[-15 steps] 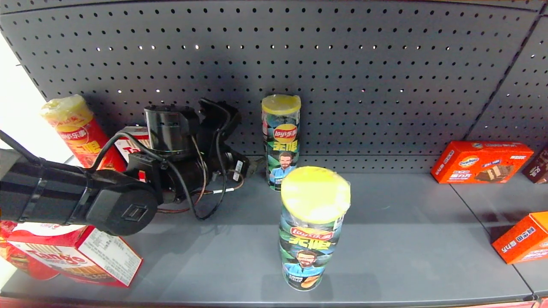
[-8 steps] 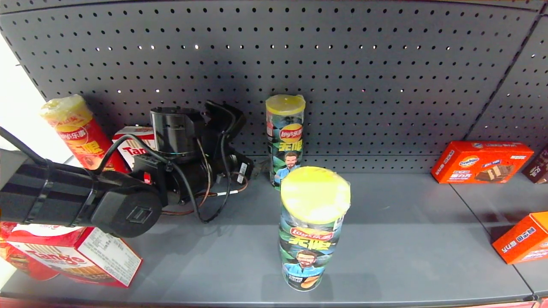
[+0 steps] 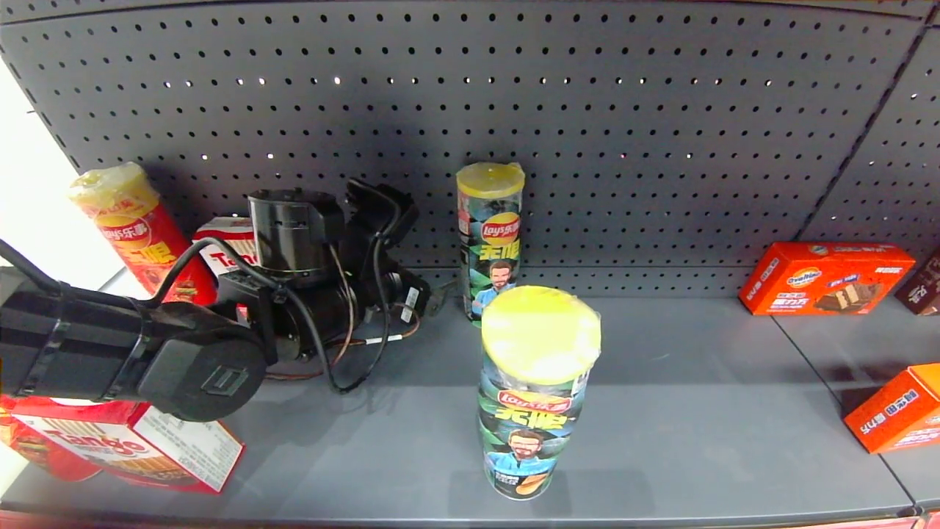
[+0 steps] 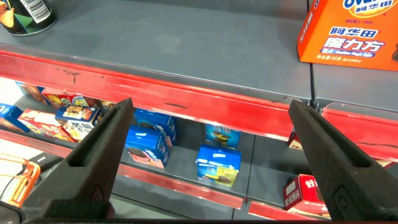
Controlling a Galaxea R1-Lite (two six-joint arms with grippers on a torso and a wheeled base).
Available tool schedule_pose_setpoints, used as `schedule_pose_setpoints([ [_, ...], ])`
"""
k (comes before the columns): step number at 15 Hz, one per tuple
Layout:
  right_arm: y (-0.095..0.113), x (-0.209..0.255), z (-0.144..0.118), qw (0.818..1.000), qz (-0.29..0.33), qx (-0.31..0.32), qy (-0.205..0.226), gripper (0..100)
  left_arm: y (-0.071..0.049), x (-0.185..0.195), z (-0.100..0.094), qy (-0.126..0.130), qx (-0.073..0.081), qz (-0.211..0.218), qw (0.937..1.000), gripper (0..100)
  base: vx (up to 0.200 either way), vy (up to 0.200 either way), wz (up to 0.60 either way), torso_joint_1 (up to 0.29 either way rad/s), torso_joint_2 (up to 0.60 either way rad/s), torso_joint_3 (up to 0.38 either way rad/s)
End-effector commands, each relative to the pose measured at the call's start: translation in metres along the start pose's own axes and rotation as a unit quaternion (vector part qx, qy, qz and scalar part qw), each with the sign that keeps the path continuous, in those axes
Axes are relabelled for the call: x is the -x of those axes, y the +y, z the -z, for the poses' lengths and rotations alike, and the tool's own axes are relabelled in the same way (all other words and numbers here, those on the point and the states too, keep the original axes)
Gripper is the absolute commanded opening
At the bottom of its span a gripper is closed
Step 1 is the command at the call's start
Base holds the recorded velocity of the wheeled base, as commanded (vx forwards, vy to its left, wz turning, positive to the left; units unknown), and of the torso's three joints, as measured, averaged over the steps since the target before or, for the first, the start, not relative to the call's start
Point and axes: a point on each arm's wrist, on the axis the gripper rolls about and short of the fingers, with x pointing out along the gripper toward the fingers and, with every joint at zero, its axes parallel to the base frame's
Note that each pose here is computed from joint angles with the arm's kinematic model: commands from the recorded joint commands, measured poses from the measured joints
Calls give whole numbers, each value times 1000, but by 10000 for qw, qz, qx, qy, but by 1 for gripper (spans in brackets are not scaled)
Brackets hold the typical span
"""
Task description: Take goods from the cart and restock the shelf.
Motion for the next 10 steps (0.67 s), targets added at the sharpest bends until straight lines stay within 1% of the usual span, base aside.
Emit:
schedule_pose_setpoints([
  [1, 0, 0, 0, 10000, -3, 2, 6, 100, 1, 0, -4, -62, 3, -24, 10000, 100, 0, 0, 0, 0, 0, 0],
  [4, 0, 0, 0, 10000, -3, 2, 6, 100, -2, -6, -8, -142, -12, 33, 9999, 100, 0, 0, 0, 0, 0, 0],
  [6, 0, 0, 0, 10000, -3, 2, 6, 100, -2, -11, -9, -156, -3, 29, 9999, 100, 0, 0, 0, 0, 0, 0],
  [10, 0, 0, 0, 10000, -3, 2, 6, 100, -2, -19, -6, -106, 5, 19, 9999, 100, 0, 0, 0, 0, 0, 0],
])
